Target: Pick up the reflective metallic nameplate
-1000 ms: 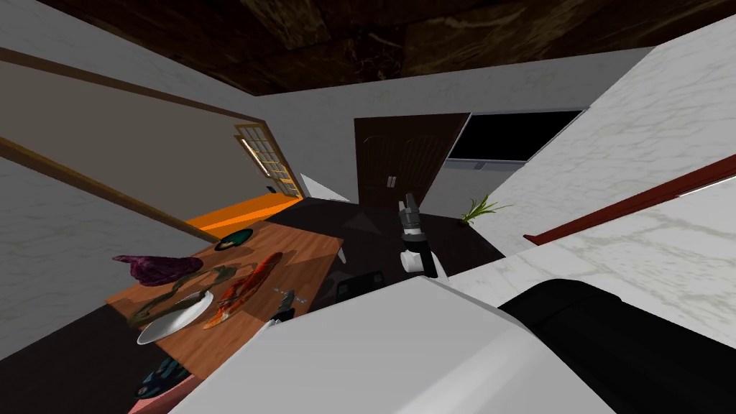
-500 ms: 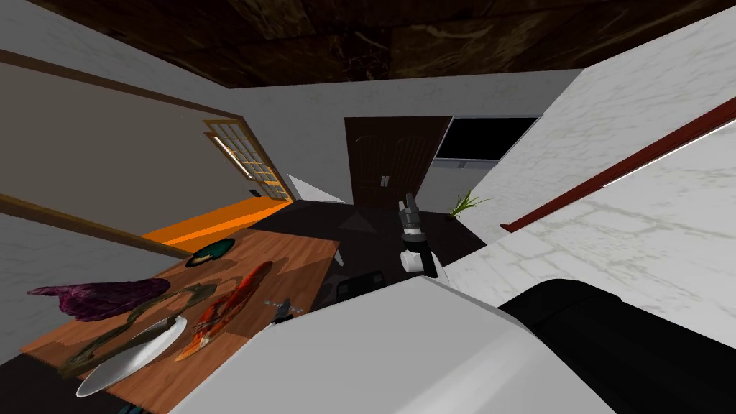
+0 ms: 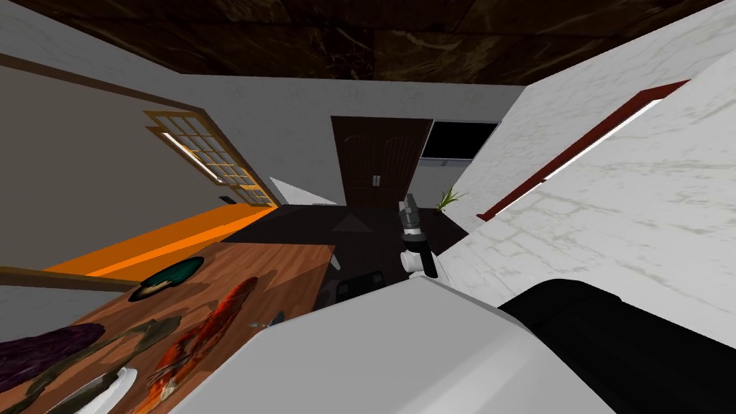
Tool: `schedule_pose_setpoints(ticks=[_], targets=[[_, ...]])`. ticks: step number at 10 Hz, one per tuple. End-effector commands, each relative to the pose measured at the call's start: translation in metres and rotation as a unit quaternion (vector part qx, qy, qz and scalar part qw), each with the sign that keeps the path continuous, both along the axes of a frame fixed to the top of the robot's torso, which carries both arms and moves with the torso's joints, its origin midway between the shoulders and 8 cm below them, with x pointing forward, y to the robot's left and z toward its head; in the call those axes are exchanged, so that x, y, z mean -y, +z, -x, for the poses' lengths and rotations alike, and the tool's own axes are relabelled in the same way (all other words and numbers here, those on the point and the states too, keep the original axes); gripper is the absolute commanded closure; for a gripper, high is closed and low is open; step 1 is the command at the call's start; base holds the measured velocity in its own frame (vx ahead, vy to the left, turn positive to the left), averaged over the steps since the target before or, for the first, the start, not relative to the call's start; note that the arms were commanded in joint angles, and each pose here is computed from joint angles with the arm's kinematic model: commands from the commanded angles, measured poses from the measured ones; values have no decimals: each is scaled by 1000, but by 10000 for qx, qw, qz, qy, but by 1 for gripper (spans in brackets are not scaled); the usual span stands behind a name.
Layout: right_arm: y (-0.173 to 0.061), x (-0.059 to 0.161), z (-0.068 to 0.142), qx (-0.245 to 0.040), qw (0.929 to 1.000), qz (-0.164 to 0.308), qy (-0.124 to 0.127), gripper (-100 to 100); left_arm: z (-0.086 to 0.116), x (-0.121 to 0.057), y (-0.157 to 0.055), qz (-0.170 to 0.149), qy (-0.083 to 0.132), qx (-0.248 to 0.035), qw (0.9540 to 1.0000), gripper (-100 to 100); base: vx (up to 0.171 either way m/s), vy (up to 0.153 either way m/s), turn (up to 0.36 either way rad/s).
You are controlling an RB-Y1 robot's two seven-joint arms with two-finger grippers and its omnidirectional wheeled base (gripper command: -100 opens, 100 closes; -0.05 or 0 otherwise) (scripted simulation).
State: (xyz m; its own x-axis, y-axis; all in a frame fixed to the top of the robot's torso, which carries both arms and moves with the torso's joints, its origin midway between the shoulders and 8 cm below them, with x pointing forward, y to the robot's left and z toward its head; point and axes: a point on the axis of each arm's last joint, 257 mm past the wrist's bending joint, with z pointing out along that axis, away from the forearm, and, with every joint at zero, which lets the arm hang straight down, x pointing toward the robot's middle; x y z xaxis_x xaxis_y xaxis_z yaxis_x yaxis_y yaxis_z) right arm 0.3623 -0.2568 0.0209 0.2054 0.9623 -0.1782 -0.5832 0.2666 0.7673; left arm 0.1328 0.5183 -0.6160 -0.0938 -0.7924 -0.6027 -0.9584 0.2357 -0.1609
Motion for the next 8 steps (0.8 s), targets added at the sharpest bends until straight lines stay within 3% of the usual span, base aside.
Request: schedule_pose_setpoints(ticks=[1, 2, 3, 4, 8], targets=[[0, 0, 0, 0, 10000, 0, 0, 0, 18, -5, -2, -104, 100, -176, 9997, -100, 38, 43, -227], [0, 0, 0, -1, 10000, 0, -1, 0, 11, -1, -2, -56, 65, -101, 9999, -100, 16, 21, -28], [0, 0, 0, -1, 10000, 0, -1, 0, 13, -2, -2, -71, 77, -114, 9999, 0, 0, 0, 0], [0, 0, 0, 0, 10000, 0, -1, 0, 13, 12, -6, -67, 120, -115, 9998, -100, -16, 79, -51], [0, 0, 0, -1, 10000, 1, -1, 0, 13, 56, -15, -74, 233, -80, 9997, -100, -24, 137, -64]])
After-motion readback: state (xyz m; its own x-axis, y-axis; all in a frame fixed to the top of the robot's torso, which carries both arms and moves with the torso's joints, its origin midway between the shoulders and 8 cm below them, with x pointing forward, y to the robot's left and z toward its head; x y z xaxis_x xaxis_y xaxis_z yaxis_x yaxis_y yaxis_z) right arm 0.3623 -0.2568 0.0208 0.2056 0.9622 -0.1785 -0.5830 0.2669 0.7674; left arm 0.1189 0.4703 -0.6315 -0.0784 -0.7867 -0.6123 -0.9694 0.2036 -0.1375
